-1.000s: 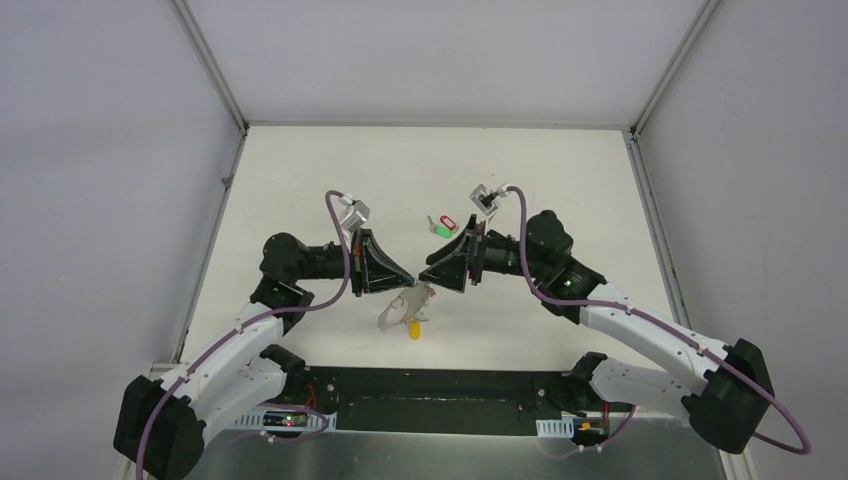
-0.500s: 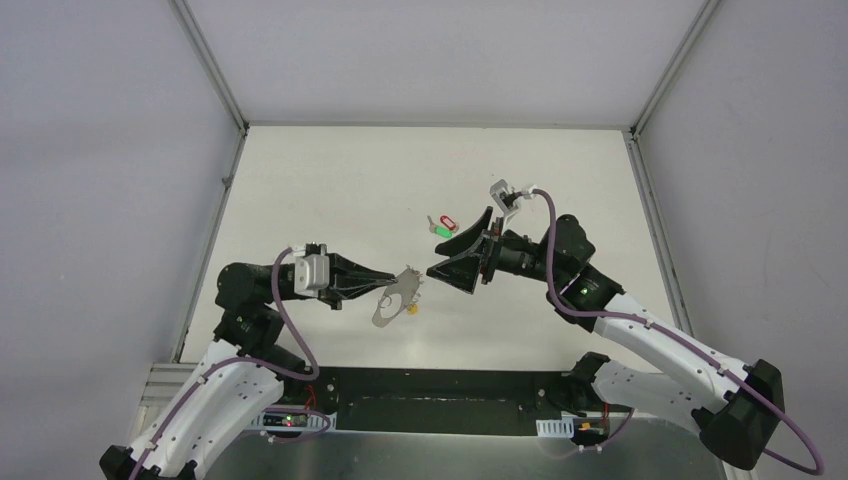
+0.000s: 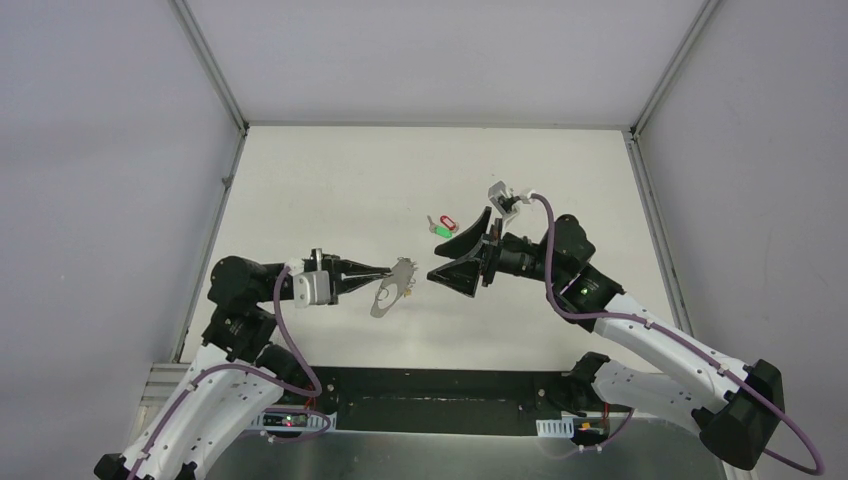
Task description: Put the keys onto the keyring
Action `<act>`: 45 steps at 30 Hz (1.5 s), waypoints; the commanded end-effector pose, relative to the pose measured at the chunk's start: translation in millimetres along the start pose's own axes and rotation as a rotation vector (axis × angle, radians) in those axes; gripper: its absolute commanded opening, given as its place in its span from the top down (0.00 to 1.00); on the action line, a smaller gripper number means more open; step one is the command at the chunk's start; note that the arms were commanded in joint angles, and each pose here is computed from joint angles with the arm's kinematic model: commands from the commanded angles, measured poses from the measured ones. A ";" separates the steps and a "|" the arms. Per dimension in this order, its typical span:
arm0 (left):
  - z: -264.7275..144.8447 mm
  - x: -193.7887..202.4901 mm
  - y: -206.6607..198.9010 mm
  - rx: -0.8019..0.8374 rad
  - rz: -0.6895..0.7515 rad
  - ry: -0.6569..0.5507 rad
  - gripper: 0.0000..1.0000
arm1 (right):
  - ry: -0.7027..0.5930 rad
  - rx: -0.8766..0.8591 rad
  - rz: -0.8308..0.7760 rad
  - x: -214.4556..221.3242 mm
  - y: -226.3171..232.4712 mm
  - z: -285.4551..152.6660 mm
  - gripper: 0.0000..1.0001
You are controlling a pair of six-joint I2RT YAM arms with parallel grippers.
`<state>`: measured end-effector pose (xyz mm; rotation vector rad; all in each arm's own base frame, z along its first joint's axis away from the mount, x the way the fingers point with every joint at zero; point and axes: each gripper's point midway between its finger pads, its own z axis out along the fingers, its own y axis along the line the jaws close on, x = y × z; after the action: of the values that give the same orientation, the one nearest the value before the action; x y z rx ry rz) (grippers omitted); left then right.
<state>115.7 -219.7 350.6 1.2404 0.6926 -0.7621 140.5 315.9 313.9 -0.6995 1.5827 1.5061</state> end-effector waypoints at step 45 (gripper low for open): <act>18.8 -9.1 25.7 -0.174 -0.899 0.053 1.00 | -0.118 -0.119 -0.281 -27.9 41.0 49.1 0.78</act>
<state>141.2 -234.9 351.6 0.7378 1.4535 -1.3649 128.5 362.7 330.0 -0.8951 1.3420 1.3807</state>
